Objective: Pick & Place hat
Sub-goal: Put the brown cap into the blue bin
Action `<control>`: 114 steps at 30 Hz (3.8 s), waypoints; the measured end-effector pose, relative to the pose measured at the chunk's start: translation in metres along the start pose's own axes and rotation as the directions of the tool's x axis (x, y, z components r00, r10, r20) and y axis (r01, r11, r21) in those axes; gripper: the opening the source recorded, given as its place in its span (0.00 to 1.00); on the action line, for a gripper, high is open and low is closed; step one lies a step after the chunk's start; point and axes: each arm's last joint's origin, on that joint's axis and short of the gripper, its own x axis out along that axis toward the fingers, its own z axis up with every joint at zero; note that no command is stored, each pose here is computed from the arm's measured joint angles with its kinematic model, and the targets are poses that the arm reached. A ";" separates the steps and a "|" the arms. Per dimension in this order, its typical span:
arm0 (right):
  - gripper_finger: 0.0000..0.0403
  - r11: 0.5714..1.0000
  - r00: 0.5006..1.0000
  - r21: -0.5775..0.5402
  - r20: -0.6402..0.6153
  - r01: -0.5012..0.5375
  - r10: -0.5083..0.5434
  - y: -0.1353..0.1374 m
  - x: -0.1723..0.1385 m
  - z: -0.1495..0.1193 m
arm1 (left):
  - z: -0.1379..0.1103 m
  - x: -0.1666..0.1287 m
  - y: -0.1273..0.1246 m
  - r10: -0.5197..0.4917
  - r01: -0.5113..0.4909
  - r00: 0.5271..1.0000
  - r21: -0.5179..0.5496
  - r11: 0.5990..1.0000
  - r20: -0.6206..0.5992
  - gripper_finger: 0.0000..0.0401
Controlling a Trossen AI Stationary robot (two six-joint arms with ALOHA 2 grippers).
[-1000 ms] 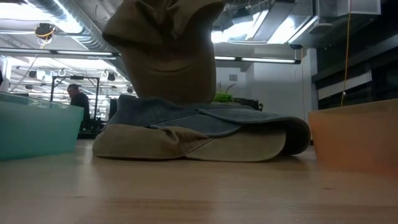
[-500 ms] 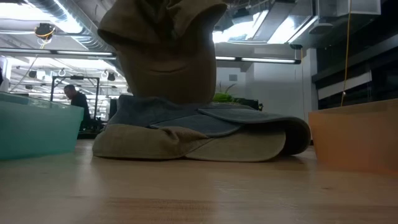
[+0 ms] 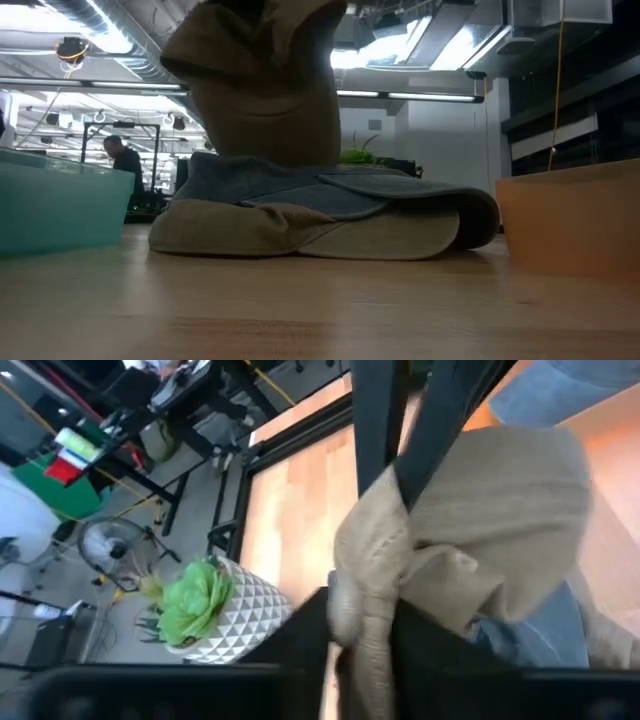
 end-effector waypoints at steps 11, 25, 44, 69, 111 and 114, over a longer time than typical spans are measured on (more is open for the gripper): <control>0.38 0.987 0.992 -0.125 -0.093 -0.098 0.087 0.008 -0.027 -0.012 | 0.001 -0.033 -0.007 0.058 -0.058 0.998 0.019 0.998 -0.039 0.03; 0.40 0.998 0.984 0.037 -0.175 0.045 -0.038 0.005 -0.088 -0.036 | 0.019 -0.113 -0.008 -0.116 0.111 0.992 -0.098 0.989 -0.044 0.03; 0.40 0.992 0.983 0.106 -0.181 0.062 -0.042 0.006 -0.091 -0.038 | -0.008 -0.159 -0.021 -0.257 0.131 0.923 -0.395 0.909 -0.287 0.04; 0.40 0.991 0.982 0.113 -0.181 0.066 -0.045 0.006 -0.090 -0.038 | -0.032 -0.138 -0.115 -0.158 0.109 0.858 -0.128 0.986 -0.489 0.04; 0.40 0.989 0.983 0.133 -0.182 0.061 -0.036 0.005 -0.087 -0.037 | -0.005 -0.148 -0.184 -0.387 0.195 0.745 -0.377 0.905 -0.544 0.42; 0.40 0.990 0.983 0.130 -0.182 0.061 -0.036 0.005 -0.087 -0.037 | -0.004 -0.150 -0.182 -0.404 0.207 0.741 -0.391 0.897 -0.536 0.48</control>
